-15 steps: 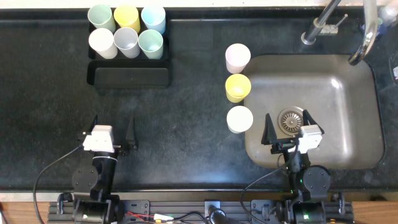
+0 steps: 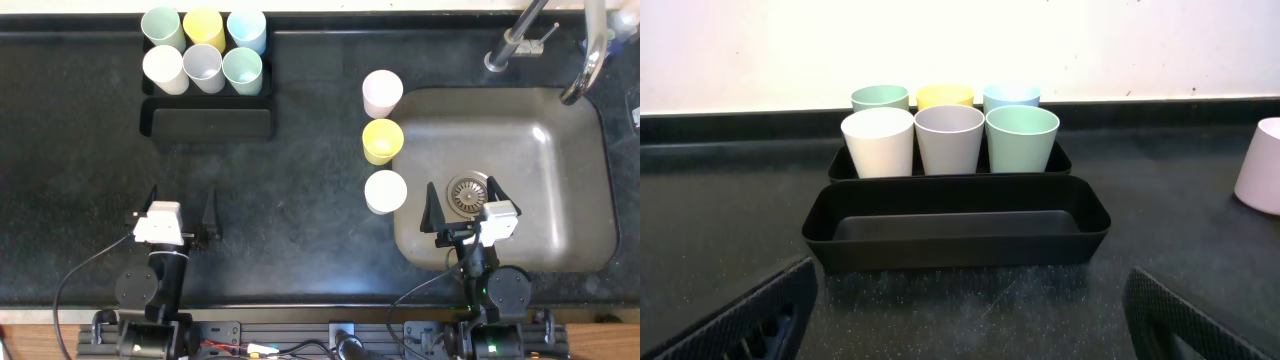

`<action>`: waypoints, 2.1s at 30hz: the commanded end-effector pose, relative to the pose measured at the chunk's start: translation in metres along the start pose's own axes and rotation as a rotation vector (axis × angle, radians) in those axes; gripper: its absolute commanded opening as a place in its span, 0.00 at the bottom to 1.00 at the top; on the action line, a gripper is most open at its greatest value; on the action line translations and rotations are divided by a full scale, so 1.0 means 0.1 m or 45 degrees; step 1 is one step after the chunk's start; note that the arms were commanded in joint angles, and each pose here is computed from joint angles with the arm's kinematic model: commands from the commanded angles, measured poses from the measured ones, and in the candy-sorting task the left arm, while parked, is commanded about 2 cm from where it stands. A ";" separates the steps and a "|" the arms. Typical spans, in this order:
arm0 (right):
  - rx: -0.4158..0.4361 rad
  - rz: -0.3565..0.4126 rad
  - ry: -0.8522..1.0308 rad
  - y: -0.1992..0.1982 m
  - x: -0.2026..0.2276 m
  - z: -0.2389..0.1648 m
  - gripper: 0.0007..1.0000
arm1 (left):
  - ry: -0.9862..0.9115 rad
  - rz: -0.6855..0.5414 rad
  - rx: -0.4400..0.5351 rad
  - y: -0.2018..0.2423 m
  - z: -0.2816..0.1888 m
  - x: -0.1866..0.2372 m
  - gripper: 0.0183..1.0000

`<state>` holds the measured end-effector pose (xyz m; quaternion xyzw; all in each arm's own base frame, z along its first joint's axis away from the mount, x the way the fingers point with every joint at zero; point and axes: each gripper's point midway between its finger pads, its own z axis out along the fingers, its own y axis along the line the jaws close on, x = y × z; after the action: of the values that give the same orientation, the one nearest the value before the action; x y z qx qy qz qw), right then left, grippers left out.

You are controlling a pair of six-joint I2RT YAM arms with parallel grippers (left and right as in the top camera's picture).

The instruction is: Store Cups

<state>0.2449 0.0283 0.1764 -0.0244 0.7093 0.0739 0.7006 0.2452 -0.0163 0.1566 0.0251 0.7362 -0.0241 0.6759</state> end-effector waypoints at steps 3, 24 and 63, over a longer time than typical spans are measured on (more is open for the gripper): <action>-0.007 0.005 -0.002 0.01 0.03 0.00 1.00 | -0.008 -0.002 -0.007 0.02 0.00 0.00 1.00; -0.007 0.005 -0.002 0.01 0.03 0.00 1.00 | 0.780 -0.736 0.139 -0.44 0.28 -0.91 1.00; -0.007 0.005 -0.002 0.01 0.03 0.00 1.00 | 1.539 -0.474 0.048 -2.93 2.34 0.12 1.00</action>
<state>0.2447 0.0283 0.1770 -0.0244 0.7083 0.0739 0.7016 0.4550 -0.3183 0.1329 -0.0665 0.9808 -0.1242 0.1351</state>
